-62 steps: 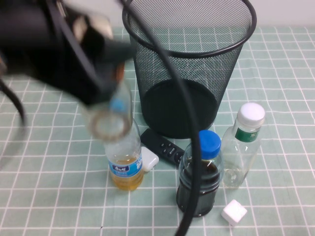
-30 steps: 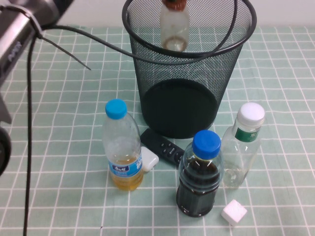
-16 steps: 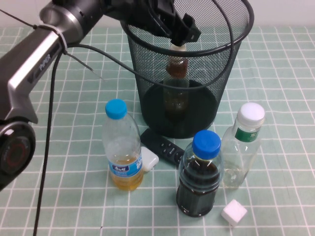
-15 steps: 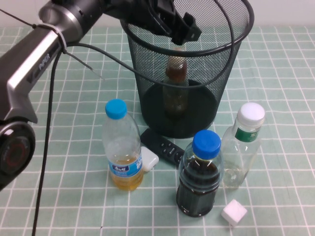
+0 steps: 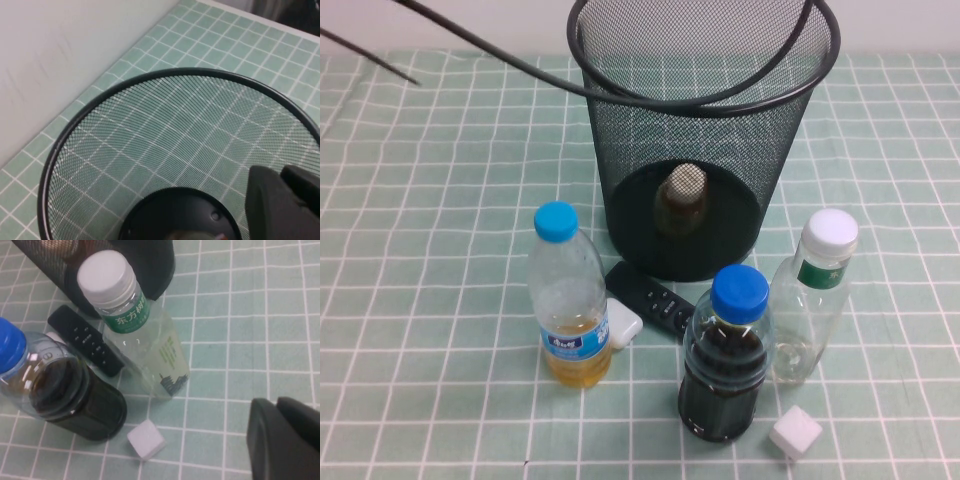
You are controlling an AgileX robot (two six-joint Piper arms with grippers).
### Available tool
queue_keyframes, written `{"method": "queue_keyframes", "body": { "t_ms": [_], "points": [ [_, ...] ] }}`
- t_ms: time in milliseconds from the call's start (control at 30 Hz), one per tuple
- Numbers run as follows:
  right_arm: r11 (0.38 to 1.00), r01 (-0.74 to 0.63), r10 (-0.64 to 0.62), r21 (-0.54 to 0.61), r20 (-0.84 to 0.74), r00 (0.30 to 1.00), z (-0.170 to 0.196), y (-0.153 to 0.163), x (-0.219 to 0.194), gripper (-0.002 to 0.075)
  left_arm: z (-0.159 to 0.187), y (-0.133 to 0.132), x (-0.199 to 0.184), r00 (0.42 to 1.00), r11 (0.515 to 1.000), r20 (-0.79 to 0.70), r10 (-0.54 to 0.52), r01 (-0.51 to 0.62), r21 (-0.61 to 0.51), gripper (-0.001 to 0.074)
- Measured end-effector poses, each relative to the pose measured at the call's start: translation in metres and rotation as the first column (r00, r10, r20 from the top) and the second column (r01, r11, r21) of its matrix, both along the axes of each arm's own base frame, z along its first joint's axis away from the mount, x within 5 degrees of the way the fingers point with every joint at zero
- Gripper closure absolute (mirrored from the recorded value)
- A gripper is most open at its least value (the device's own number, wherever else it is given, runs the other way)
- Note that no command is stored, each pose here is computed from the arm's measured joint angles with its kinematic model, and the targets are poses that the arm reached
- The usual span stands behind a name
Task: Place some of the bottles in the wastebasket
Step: Pick up a bottle from the table with right arm
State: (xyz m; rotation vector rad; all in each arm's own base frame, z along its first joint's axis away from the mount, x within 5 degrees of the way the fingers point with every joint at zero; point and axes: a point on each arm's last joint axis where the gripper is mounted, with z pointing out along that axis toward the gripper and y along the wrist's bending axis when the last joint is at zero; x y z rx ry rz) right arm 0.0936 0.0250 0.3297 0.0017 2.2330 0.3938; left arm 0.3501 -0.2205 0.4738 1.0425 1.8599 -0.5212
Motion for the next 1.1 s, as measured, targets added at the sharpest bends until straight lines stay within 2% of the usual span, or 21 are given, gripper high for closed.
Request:
{"method": "queue_keyframes", "body": {
  "t_ms": [200,300,400,533,700,767,800,833,933,1033,1100],
  "points": [
    [0.995,-0.091,0.088,-0.031,-0.074,0.993,0.018,0.003,0.035,0.0727,0.046,0.033,-0.064,0.999,1.0,0.049,-0.016,0.015,0.014,0.0734],
    [0.988,-0.156,0.155,-0.015,-0.077,0.985,0.024,0.008,0.05,0.0732,0.061,0.057,-0.099,0.992,0.999,0.118,0.033,-0.035,0.014,0.0736],
    [0.971,-0.239,0.238,-0.003,-0.073,0.969,0.028,0.019,0.061,0.0726,0.062,0.081,-0.134,0.981,0.996,0.173,0.087,-0.09,0.008,0.0736],
    [0.928,-0.369,0.367,-0.045,-0.042,0.929,0.031,0.041,0.071,0.0726,0.04,0.108,-0.178,0.968,0.988,0.197,0.153,-0.147,-0.047,0.0736],
    [0.879,-0.455,0.463,-0.146,0.031,0.886,0.036,0.053,0.063,0.0719,-0.016,0.125,-0.213,0.974,0.982,0.14,0.18,-0.169,-0.089,0.0736],
    [0.861,-0.478,0.497,-0.175,0.083,0.864,0.037,0.056,0.059,0.068,-0.036,0.13,-0.224,0.976,0.977,0.113,0.189,-0.175,-0.124,0.0736],
    [0.851,-0.491,0.514,-0.186,0.105,0.852,0.036,0.058,0.056,0.0711,-0.048,0.131,-0.228,0.976,0.973,0.099,0.196,-0.181,-0.141,0.0736],
    [0.842,-0.503,0.53,-0.196,0.124,0.839,0.034,0.06,0.055,0.0611,-0.058,0.133,-0.232,0.974,0.969,0.093,0.205,-0.189,-0.159,0.0737],
    [0.825,-0.522,0.556,-0.214,0.147,0.818,0.023,0.063,0.056,0.0402,-0.082,0.138,-0.237,0.966,0.955,0.091,0.242,-0.221,-0.196,0.0738],
    [0.842,-0.491,0.531,-0.222,0.183,0.828,0.012,0.062,0.06,0.0172,-0.095,0.141,-0.24,0.961,0.949,0.092,0.261,-0.237,-0.209,0.0738],
    [0.862,-0.459,0.5,-0.214,0.223,0.836,0.009,0.062,0.063,0.0104,-0.099,0.141,-0.24,0.962,0.949,0.083,0.261,-0.239,-0.207,0.0738]
  ]
}}
